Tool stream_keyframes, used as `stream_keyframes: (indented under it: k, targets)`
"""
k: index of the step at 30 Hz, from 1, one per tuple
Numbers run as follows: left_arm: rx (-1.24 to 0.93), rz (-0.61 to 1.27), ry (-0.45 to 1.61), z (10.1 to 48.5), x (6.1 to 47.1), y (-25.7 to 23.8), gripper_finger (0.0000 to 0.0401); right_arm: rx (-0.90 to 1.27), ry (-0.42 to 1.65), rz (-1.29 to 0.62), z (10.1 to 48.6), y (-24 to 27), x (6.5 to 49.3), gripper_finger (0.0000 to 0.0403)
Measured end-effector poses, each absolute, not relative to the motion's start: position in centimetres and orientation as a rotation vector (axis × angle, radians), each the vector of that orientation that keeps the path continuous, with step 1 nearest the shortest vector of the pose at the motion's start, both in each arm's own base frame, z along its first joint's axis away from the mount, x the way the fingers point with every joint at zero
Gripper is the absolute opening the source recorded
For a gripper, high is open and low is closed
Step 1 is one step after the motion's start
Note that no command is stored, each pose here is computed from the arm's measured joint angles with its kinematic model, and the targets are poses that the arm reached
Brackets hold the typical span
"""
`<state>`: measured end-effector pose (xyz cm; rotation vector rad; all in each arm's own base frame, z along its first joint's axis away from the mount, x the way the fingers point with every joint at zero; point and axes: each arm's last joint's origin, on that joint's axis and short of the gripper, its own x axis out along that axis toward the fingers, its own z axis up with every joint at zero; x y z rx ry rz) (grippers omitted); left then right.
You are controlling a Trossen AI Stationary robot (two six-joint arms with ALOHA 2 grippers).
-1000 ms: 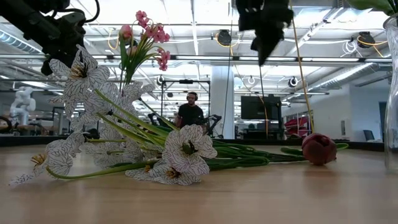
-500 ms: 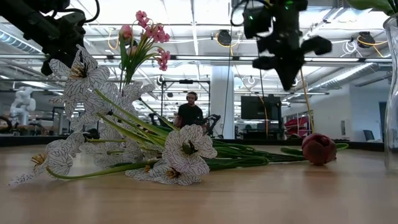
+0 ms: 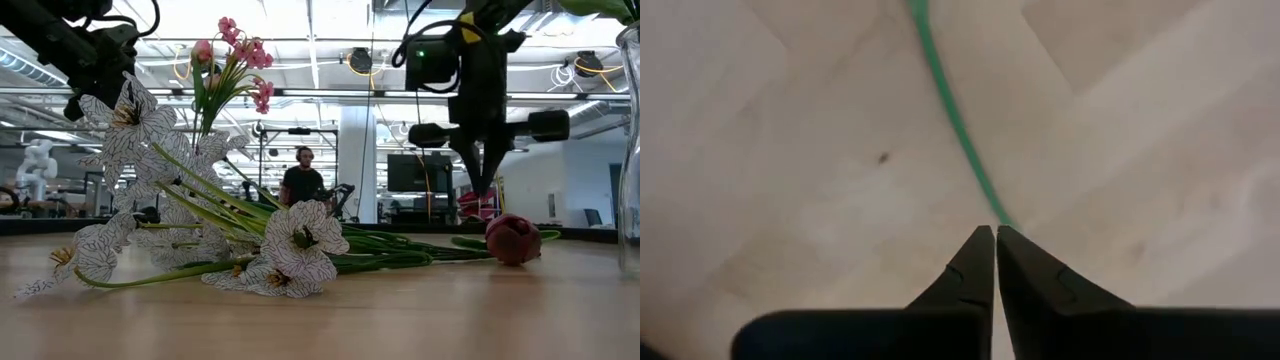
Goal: Sort flowers into vase by color
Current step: Put the red tulip into the transparent vase
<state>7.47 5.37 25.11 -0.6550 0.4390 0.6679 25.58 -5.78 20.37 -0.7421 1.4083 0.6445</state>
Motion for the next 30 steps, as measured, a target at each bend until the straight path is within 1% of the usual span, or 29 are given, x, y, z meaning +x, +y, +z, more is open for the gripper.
stream_keyframes:
  k: [4,10,14,17,22,26,30]
  targets:
    - [-0.654,0.668,0.439,25.1,7.5,5.4,0.0139,-0.806,1.365,0.689,19.8,-4.6,25.9,0.0031]
    - [-0.652,0.672,0.44,25.1,7.5,5.4,0.0139,-0.877,1.267,0.736,19.9,-3.0,26.7,0.0076]
    - [-0.652,0.671,0.44,25.1,7.5,5.4,0.0139,-0.898,1.222,0.813,19.2,-2.2,27.3,0.0097]
    - [-0.652,0.672,0.44,25.1,7.5,5.4,0.0139,-0.903,1.246,0.872,18.1,-1.7,27.7,0.0099]
    - [-0.653,0.672,0.443,25.1,7.4,5.4,0.0139,-0.892,1.293,0.925,15.9,-1.0,28.5,0.0093]
    - [-0.653,0.672,0.444,25.1,7.4,5.4,0.0139,-0.869,1.351,0.976,14.0,-0.4,28.8,0.0084]
    - [-0.653,0.672,0.444,25.1,7.4,5.4,0.0139,-0.84,1.386,0.973,12.9,0.2,29.2,0.007]
